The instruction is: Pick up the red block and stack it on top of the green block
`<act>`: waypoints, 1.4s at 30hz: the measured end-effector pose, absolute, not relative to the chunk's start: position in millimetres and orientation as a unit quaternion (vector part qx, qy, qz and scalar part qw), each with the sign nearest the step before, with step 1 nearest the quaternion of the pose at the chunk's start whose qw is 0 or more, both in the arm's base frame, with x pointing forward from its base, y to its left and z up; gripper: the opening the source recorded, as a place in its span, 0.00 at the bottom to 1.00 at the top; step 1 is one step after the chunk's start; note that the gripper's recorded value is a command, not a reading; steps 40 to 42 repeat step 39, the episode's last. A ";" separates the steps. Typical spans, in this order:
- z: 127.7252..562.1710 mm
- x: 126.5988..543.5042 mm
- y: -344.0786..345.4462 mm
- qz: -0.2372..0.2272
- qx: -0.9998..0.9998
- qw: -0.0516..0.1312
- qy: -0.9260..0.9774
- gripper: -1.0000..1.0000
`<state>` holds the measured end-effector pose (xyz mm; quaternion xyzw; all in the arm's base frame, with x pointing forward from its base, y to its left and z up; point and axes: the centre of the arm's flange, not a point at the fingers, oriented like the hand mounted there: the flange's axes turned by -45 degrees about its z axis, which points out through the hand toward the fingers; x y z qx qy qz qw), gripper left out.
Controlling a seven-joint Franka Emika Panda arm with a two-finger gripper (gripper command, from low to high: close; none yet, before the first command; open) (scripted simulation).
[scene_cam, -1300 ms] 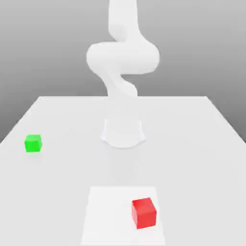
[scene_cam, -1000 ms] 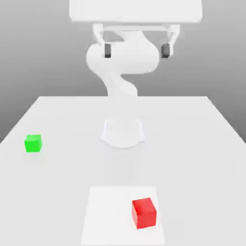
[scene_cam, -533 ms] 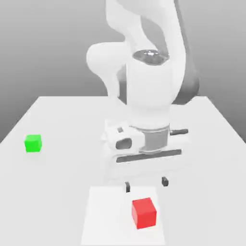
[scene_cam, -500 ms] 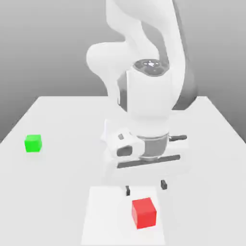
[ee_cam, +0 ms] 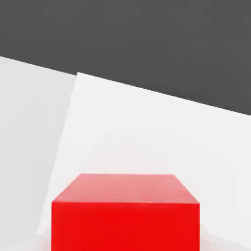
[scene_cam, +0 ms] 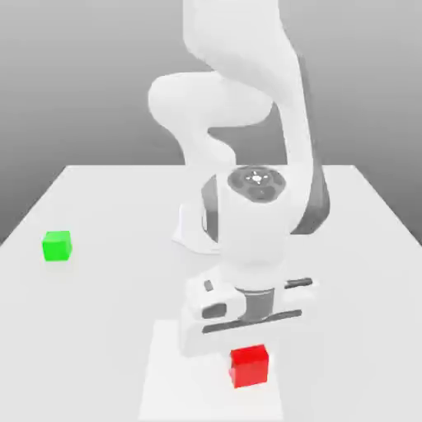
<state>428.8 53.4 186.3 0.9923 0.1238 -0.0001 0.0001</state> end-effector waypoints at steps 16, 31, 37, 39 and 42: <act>247.9 258.2 -288.7 0.001 0.904 0.028 -0.427 0.00; 217.1 71.0 -352.8 0.005 0.717 -0.005 -0.697 0.00; 182.1 69.2 -349.4 0.001 0.717 -0.001 -0.697 1.00; 182.1 69.2 -349.4 0.001 0.717 -0.001 -0.697 1.00; 182.1 69.2 -349.4 0.001 0.717 -0.001 -0.697 1.00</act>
